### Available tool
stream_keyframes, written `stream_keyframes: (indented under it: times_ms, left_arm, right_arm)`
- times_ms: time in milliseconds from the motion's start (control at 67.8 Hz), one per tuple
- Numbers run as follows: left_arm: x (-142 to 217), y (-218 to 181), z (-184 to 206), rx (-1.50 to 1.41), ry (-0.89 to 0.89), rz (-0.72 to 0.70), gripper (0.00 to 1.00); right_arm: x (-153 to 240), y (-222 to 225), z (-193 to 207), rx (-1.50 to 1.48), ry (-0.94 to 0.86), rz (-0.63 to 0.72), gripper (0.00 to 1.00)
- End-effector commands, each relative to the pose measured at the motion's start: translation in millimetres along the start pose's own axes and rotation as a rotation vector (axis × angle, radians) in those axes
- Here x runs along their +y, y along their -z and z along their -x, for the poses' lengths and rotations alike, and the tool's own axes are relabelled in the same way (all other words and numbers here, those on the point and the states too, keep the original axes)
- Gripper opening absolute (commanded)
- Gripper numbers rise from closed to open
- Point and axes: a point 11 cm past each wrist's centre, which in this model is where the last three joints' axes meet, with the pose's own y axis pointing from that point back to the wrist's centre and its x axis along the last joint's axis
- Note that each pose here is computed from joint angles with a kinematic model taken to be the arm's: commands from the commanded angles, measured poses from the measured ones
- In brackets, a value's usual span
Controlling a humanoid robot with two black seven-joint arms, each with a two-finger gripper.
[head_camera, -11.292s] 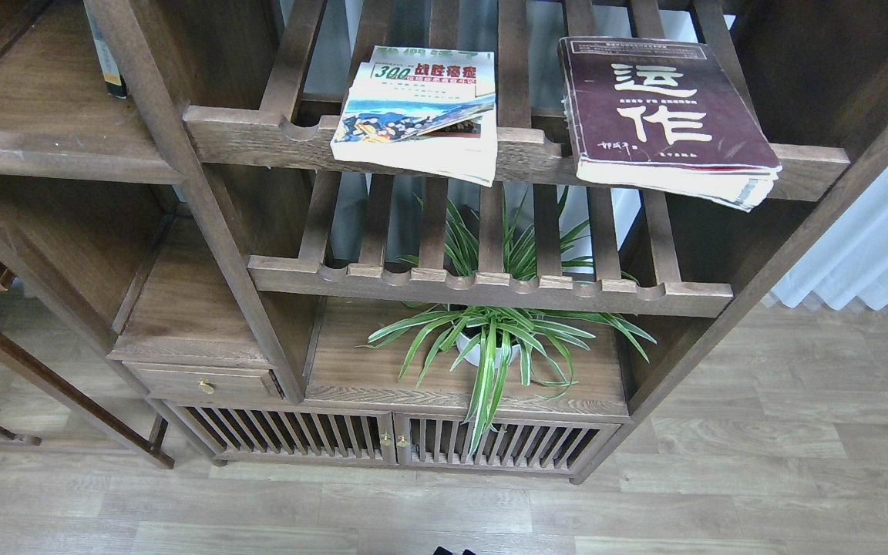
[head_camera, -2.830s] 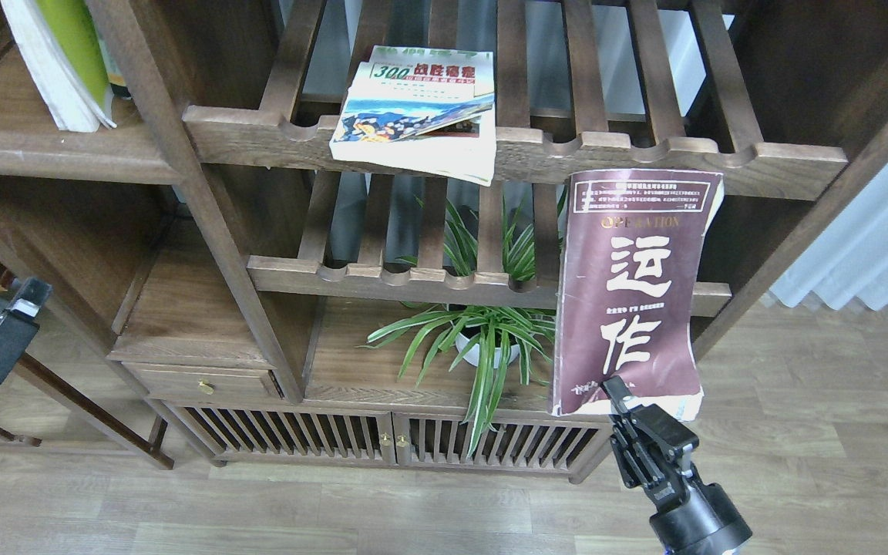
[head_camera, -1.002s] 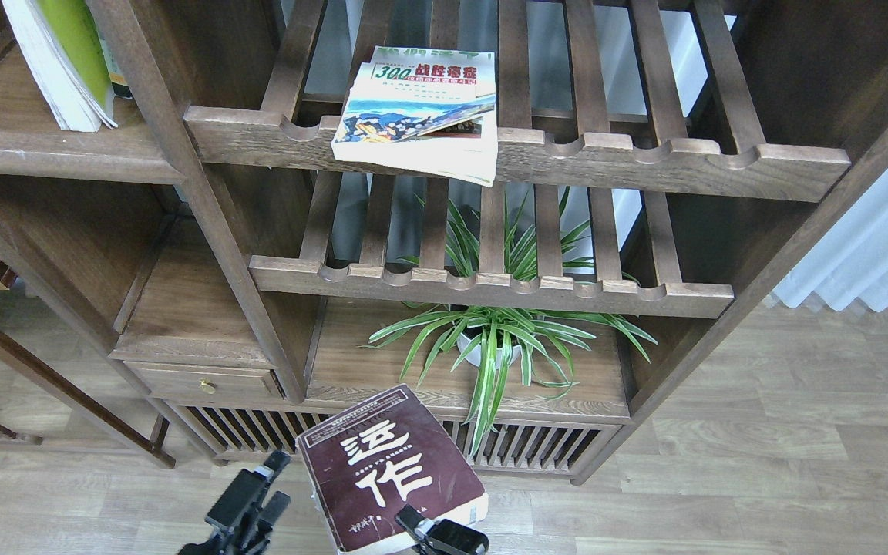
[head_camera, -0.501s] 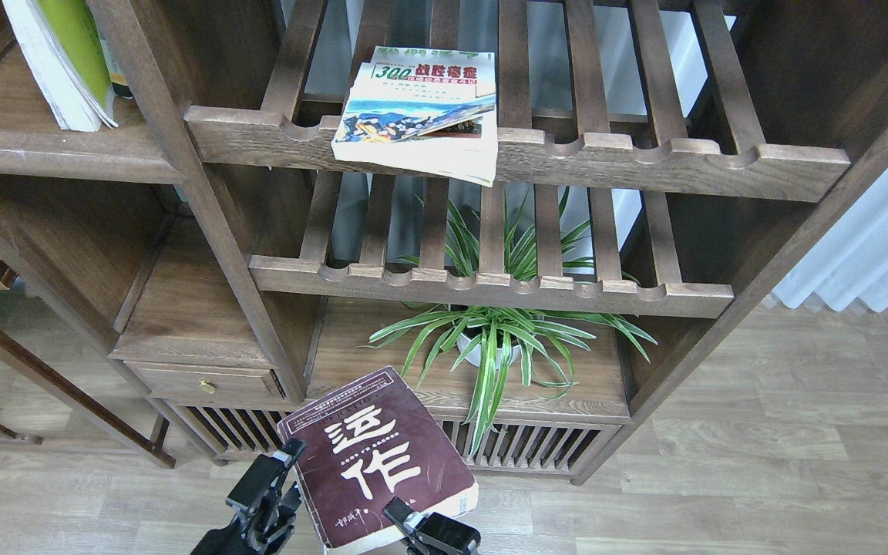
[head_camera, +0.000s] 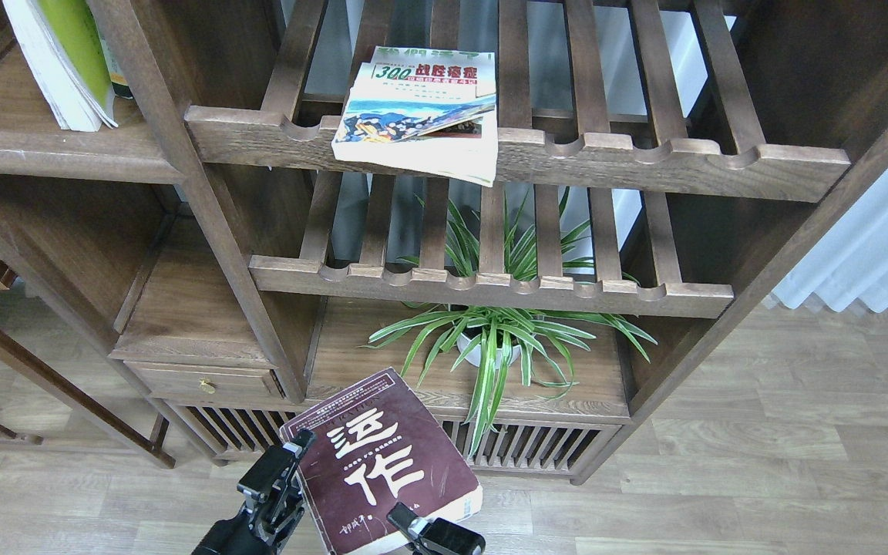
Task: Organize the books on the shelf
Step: 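Pass the maroon book from the right gripper to the left gripper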
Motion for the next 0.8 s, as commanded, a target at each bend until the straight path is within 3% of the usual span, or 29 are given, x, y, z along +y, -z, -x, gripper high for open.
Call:
stream_keyframes:
  times_ms: [0,177,251,280,649,693,708,781]
  left_arm:
    - [0,3,0,0.005,0.0,-0.009,0.48]
    - [-3,11,0,0.002,0.002,-0.044,0.37]
    - [-2,9,0,0.014,0.001,-0.031,0.1]
    - [-2,9,0,0.027,0.001,-0.022,0.05]
    - [-5,12,2,0.04,0.011,-0.03,0.06]
    - [-5,11,4,0.037,0.017,-0.03,0.06]
    - [-5,8,7,0.028,0.023,-0.029,0.06]
    - [-3,-2,11,-0.006,0.031,-0.014,0.06]
  right_arm:
    - [16,-65,-16,-0.092,-0.051,0.168,0.05]
    - [18,-66,-18,-0.084,-0.06,0.177,0.05]
    - [18,-66,-18,-0.084,-0.06,0.174,0.05]
    - [18,-66,-18,-0.084,-0.06,0.174,0.05]
    - [18,-59,-19,-0.078,-0.063,0.154,0.07]
    - [18,-59,-18,-0.077,-0.061,0.155,0.14]
    - [15,-59,-17,-0.069,-0.056,0.162,0.35]
    - [15,-56,-17,-0.056,-0.055,0.166,0.64]
